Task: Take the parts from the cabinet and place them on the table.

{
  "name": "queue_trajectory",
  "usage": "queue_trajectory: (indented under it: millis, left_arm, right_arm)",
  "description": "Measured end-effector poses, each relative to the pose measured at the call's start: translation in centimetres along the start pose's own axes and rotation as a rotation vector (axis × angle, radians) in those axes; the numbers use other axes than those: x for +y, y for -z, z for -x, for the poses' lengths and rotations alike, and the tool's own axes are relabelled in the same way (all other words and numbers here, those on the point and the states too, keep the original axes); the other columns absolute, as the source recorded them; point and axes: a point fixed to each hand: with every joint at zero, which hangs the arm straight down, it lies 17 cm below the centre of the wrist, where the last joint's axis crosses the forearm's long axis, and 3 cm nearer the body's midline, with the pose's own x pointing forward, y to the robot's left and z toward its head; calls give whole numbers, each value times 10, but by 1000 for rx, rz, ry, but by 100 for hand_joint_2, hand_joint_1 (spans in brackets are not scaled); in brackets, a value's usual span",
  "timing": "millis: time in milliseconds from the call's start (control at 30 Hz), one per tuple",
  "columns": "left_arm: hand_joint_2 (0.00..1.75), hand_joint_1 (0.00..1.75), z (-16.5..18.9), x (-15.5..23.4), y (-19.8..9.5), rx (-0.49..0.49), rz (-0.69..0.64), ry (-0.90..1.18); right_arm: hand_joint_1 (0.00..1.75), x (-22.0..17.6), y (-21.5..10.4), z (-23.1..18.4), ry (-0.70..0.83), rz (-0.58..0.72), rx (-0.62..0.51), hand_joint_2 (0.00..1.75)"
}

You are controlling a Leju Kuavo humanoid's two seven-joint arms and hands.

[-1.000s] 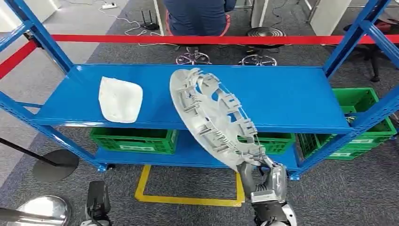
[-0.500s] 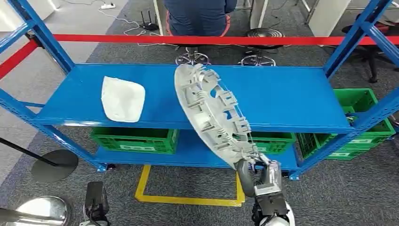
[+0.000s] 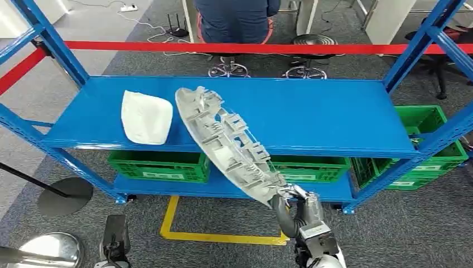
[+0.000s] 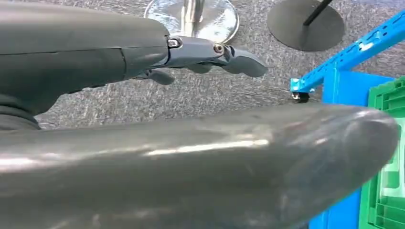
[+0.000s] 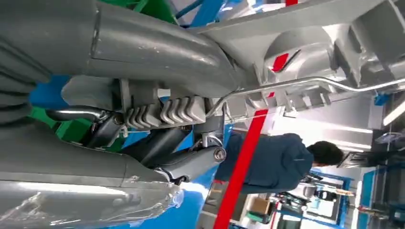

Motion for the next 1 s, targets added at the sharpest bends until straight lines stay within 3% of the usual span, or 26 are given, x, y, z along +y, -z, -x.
queue_trajectory:
  millis: [533, 1000]
  left_arm:
    - [0, 0, -4, -4, -1, -13, 0, 7]
    - [0, 0, -12, -1, 2, -36, -29, 62]
  right_arm:
    - [175, 6, -14, 1, -64, -25, -4, 175]
    - [175, 55, -59, 34, 29, -320, 120, 175]
